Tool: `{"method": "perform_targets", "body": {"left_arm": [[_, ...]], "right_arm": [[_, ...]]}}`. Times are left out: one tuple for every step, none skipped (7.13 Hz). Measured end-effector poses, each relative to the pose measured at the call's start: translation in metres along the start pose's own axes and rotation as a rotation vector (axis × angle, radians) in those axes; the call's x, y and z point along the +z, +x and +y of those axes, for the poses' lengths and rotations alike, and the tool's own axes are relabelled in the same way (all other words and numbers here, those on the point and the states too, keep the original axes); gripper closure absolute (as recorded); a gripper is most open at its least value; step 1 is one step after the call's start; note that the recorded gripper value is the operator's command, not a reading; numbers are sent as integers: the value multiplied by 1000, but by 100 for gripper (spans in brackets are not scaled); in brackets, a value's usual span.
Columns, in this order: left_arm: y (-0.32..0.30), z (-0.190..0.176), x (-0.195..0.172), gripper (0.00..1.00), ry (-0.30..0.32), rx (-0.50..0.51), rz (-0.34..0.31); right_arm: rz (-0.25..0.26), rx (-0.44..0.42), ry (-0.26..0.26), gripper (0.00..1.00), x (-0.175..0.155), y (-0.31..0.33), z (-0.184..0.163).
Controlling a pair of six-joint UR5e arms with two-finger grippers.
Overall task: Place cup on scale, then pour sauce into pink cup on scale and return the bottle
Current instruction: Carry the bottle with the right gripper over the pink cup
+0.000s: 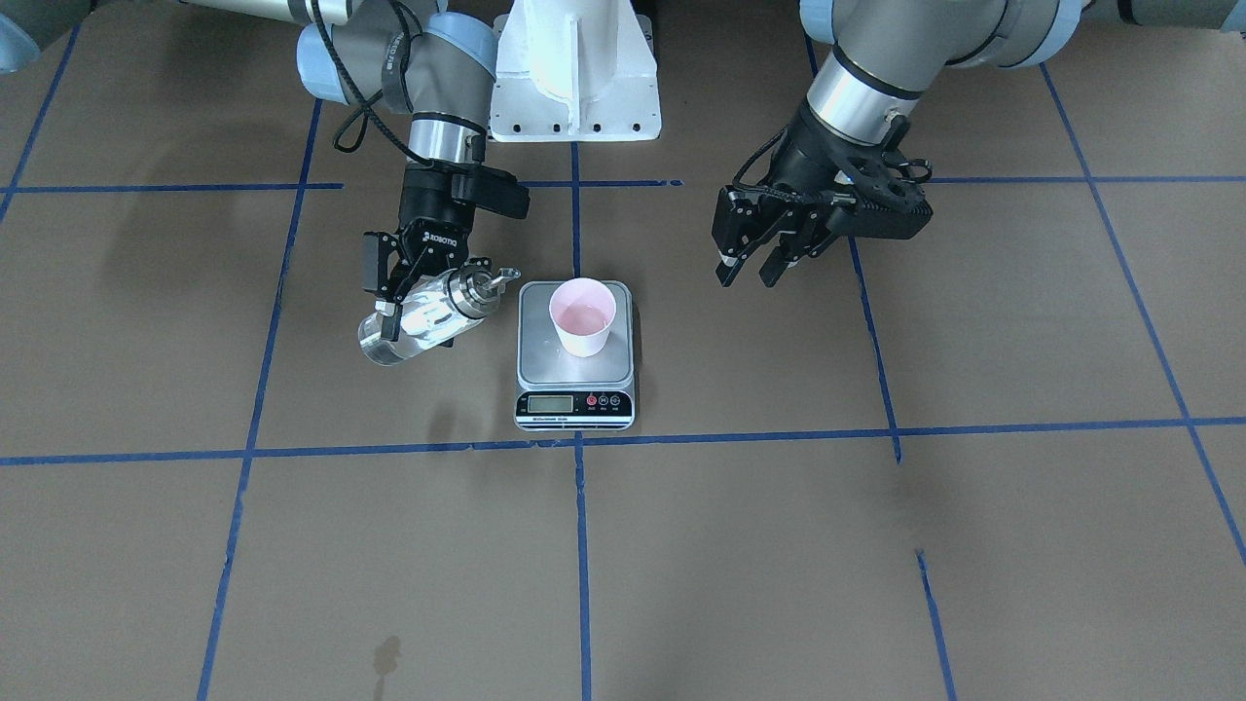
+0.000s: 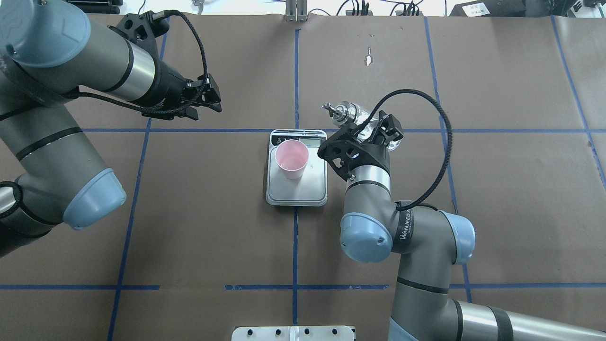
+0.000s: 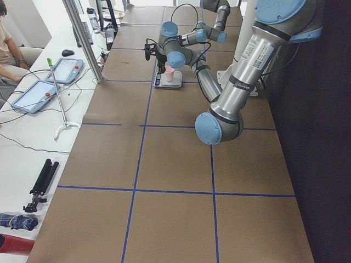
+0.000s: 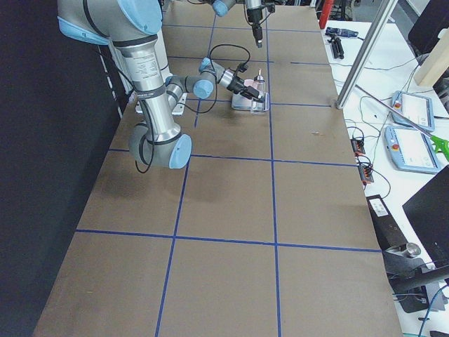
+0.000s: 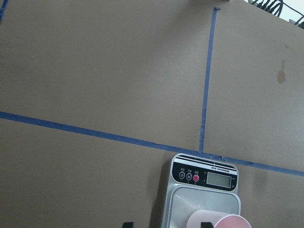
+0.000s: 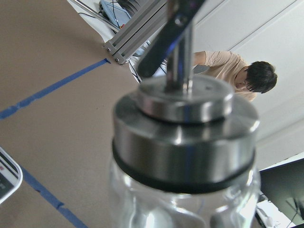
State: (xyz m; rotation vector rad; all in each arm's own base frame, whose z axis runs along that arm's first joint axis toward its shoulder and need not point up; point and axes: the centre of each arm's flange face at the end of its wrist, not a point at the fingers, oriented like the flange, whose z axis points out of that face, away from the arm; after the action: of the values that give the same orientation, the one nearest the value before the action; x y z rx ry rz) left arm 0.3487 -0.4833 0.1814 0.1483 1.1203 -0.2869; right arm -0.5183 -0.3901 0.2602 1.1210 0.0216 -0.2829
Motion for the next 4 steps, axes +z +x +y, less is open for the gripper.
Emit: {"method": "perform_targets", "body": {"left_arm": [[0,0,0,44,0,0,0],[0,0,0,44,0,0,0],[-1,0,-1,44,1,0,0],[-1,-1,-1,44,2,-1,0]], "right_arm": [[40,-119,9,100,-1,0,-3],[58,-195,16,100,-3,-1,-8],[65,-242,18,100,-3,-5,-12],[70,-294,17,100,-3,-8,-13]]}}
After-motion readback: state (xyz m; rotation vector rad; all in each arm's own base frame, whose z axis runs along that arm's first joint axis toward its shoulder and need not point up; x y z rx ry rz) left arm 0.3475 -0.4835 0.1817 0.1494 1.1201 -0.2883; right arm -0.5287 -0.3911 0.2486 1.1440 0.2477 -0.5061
